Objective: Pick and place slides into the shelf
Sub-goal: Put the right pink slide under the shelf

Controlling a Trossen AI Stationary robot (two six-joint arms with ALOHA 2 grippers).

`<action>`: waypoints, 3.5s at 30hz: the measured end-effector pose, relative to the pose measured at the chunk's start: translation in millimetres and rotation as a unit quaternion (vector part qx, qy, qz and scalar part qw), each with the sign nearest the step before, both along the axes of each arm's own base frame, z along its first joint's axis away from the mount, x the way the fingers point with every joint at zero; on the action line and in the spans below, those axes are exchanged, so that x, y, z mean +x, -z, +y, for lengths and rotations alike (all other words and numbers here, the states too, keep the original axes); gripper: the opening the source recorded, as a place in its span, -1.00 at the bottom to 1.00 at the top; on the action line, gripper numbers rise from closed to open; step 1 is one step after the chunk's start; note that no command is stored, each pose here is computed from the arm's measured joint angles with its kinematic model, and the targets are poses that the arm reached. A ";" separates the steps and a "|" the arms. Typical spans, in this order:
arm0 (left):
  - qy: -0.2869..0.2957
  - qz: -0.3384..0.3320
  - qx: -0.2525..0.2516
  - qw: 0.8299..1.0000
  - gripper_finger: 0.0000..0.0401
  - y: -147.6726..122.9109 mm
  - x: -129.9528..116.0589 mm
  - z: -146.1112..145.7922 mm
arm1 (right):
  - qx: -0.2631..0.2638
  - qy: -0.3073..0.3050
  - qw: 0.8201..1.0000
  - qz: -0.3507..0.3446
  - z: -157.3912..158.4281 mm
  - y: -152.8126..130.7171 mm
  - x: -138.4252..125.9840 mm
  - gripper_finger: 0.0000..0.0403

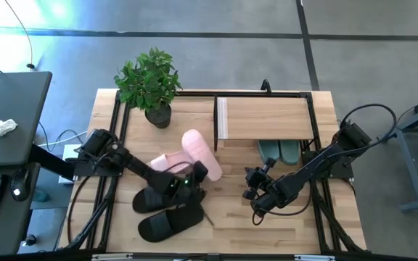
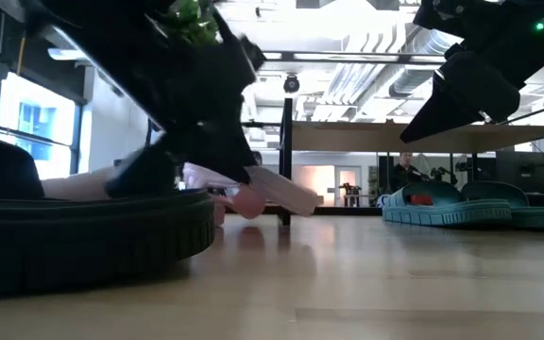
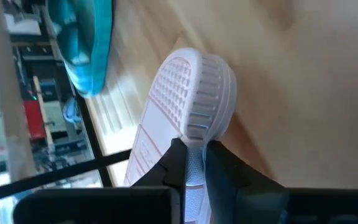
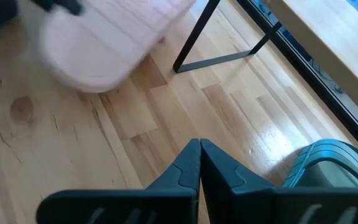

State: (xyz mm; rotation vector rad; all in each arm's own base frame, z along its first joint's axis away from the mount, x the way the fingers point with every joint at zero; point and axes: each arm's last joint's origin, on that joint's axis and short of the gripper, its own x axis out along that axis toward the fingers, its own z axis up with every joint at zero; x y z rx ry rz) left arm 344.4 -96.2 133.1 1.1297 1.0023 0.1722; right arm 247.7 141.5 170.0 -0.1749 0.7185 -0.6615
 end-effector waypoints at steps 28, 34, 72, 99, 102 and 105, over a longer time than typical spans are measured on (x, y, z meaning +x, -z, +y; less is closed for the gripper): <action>0.092 0.004 -0.109 0.990 -0.92 -130.2 4.7 -102.7 | 0.012 -0.233 0.969 -0.080 85.2 -62.8 3.9 -1.00; 0.099 -0.003 -0.193 0.976 -0.92 -162.4 12.3 -100.0 | 0.065 -0.307 0.942 -0.122 121.9 -112.4 -5.6 -0.85; 0.035 -0.030 -0.433 0.900 -0.92 -207.7 48.9 -28.1 | 0.000 -0.199 0.968 -0.155 119.1 -100.6 23.7 -0.24; 0.085 0.027 -0.464 0.881 -0.16 -205.4 44.6 -32.1 | 0.010 -0.197 0.970 -0.140 117.3 -96.4 21.7 -0.86; 0.076 0.032 -0.477 0.875 0.02 -205.0 43.8 -32.4 | 0.011 -0.197 0.971 -0.139 117.3 -96.0 21.1 -0.87; 0.064 0.059 -0.475 0.876 0.12 -204.6 36.6 -31.1 | 0.006 -0.189 0.973 -0.134 118.4 -94.5 12.7 -0.90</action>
